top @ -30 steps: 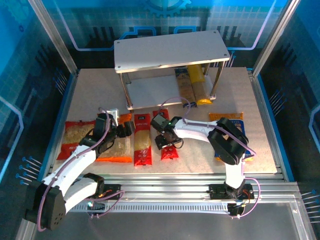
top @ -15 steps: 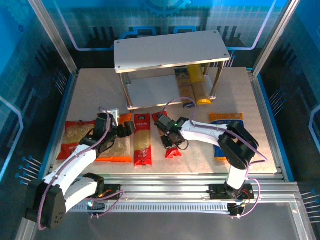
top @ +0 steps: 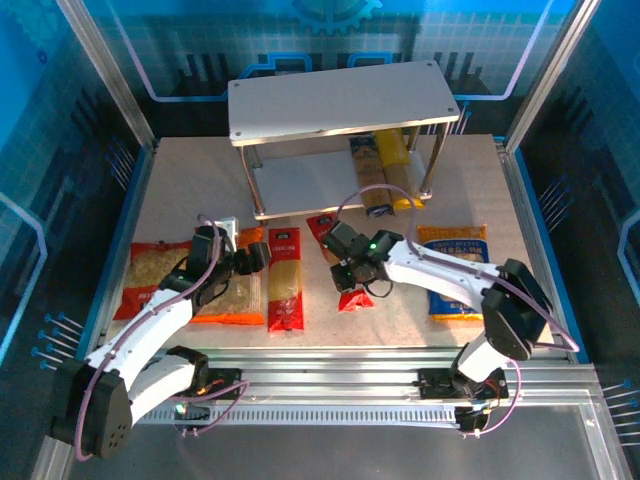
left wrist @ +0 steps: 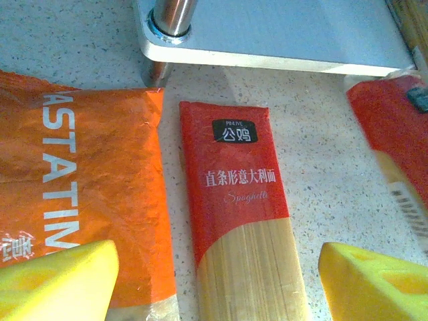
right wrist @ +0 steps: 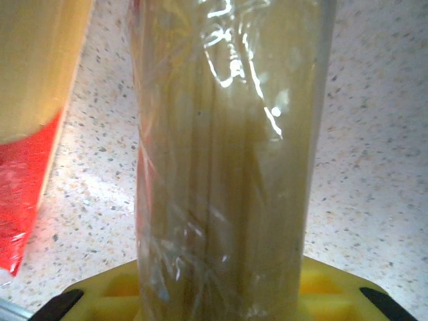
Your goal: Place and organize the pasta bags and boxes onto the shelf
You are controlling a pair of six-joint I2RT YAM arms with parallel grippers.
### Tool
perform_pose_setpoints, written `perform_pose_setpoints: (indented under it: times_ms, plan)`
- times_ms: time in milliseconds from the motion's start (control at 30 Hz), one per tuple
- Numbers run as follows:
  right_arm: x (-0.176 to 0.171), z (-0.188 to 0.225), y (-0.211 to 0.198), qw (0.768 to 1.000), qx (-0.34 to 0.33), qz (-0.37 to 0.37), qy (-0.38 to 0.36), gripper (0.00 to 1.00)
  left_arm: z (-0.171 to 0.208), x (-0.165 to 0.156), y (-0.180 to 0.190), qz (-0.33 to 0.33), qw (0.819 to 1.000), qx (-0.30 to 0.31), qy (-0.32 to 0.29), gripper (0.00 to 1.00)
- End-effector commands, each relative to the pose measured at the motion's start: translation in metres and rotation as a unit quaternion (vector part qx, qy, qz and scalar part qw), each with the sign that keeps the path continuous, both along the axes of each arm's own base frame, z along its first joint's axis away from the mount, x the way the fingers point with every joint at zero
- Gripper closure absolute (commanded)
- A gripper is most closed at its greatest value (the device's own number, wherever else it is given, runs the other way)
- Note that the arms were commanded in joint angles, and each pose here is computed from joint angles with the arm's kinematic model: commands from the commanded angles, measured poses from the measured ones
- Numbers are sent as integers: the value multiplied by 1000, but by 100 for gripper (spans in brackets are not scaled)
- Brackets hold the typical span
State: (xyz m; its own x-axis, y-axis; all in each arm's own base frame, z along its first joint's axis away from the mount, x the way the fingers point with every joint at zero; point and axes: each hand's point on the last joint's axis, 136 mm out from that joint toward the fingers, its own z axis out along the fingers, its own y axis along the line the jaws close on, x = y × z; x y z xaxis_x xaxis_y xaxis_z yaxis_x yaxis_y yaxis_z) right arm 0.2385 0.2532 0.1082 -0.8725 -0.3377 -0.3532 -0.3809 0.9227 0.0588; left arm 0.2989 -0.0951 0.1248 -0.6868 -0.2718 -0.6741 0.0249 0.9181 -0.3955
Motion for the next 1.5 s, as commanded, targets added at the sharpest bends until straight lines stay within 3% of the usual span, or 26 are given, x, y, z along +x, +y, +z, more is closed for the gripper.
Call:
perform_pose_setpoints:
  times_ms: [0,400,767,1000,1467]
  plan:
    - [28,46,4,997,37,-10,-69,74,16,7,-5,-9,1000,-2,-22,20]
    - [135,74,5,986,27,-32,-162,73,26,12,-8,-15,999,-5,-31,20]
    - [224,55,-7,981,-5,-73,-181,73,29,13,-8,-17,999,0,-33,20]
    - [253,48,-2,977,0,-84,-197,72,28,13,-7,-16,999,3,-31,20]
    - [279,38,-2,971,6,-110,-215,72,21,12,-6,-14,1000,5,-22,20]
